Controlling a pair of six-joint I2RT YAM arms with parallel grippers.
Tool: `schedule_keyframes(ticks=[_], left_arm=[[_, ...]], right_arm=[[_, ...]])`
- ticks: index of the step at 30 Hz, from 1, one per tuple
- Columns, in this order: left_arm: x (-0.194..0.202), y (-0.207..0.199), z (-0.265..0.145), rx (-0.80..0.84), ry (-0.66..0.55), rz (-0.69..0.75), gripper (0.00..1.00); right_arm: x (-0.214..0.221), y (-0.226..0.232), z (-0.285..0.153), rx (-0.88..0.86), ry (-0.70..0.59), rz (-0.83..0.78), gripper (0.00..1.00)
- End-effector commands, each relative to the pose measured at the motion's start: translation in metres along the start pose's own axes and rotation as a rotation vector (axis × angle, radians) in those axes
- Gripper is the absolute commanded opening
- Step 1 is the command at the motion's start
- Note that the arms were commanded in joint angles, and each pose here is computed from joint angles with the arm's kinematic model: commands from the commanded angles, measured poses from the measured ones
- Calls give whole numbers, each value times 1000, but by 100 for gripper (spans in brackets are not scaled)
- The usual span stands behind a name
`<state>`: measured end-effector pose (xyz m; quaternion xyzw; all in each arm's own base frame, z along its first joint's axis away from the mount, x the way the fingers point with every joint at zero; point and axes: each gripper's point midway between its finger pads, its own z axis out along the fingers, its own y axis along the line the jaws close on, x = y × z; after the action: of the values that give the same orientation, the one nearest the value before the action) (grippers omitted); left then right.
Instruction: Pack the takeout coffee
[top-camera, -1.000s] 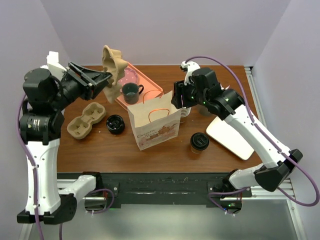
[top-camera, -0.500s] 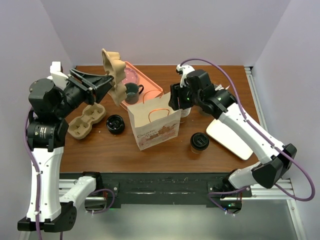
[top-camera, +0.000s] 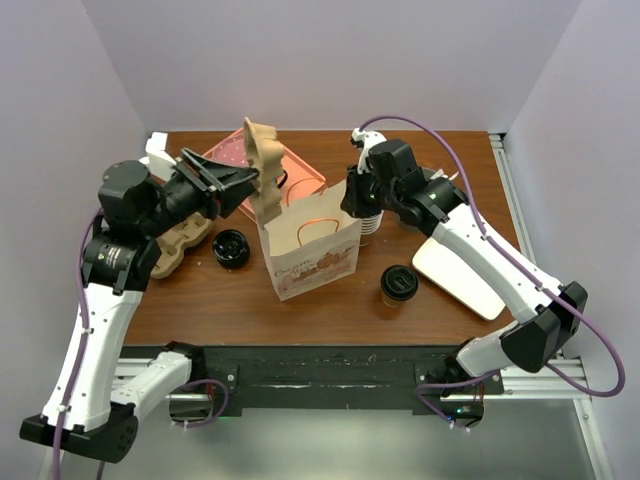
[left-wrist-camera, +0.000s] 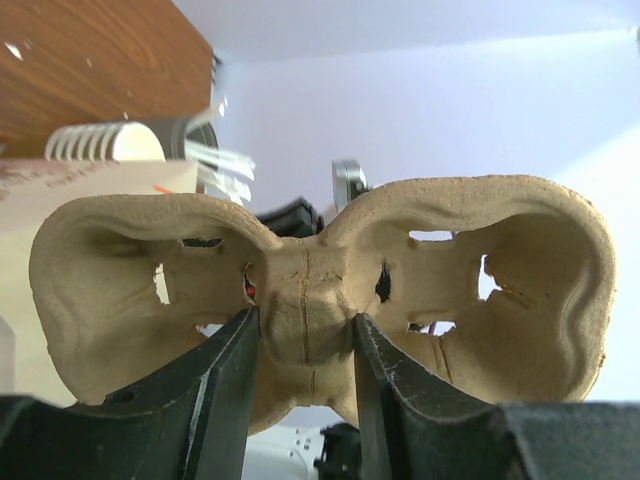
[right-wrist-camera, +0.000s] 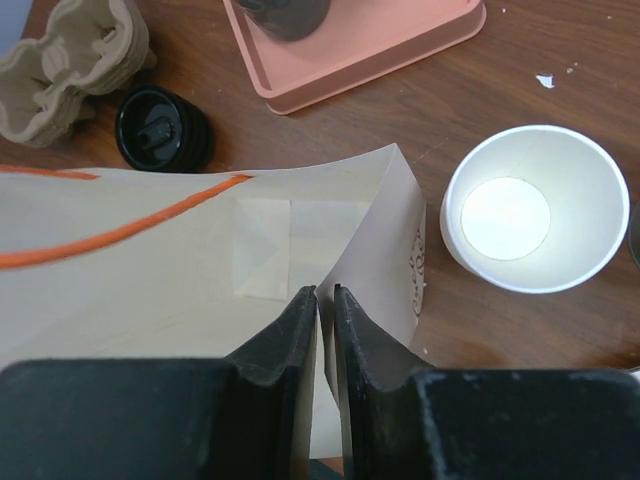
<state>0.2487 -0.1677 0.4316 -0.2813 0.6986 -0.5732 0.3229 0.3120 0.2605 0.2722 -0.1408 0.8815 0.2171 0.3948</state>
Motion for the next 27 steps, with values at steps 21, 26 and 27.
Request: schedule_keyframes(ticks=[21, 26, 27], left_arm=[[52, 3, 8, 40, 156, -7, 26], [51, 20, 14, 27, 145, -8, 25], [51, 23, 16, 24, 143, -3, 25]], right_arm=[[1, 10, -6, -30, -46, 144, 11], [2, 10, -7, -33, -51, 156, 11], [2, 11, -7, -36, -50, 153, 11]])
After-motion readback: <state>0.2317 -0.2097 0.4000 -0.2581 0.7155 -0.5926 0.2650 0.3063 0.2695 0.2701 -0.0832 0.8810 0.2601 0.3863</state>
